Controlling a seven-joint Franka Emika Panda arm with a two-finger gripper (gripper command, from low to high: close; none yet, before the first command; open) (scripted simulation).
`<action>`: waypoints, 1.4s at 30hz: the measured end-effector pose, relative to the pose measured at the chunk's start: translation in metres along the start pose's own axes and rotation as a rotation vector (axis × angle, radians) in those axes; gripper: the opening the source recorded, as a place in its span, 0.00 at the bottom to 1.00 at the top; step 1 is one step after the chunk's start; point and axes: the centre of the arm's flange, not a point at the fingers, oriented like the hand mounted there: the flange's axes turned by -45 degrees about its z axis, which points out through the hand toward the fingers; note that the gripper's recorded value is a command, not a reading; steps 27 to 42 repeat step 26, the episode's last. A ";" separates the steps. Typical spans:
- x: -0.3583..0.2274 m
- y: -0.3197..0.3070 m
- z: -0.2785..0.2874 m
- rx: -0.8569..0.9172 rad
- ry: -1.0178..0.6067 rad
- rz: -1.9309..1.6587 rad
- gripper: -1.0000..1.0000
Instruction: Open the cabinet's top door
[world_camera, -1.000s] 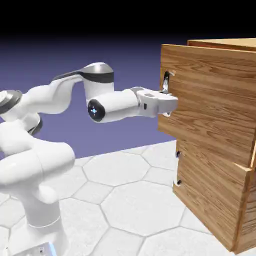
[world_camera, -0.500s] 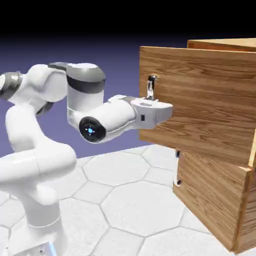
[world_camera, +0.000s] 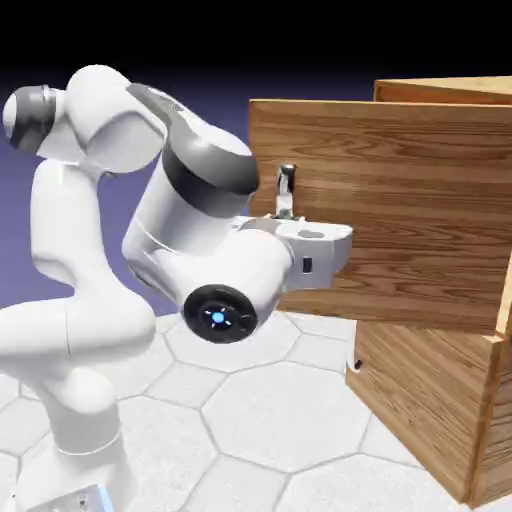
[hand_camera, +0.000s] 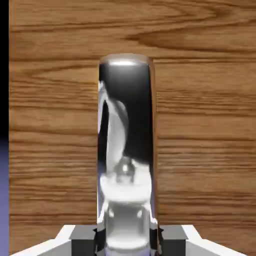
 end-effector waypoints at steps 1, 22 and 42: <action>0.000 0.003 -0.007 0.021 0.000 0.000 0.00; 0.000 0.105 -0.129 0.491 0.000 0.000 0.00; 0.000 0.122 -0.141 0.550 0.000 0.000 1.00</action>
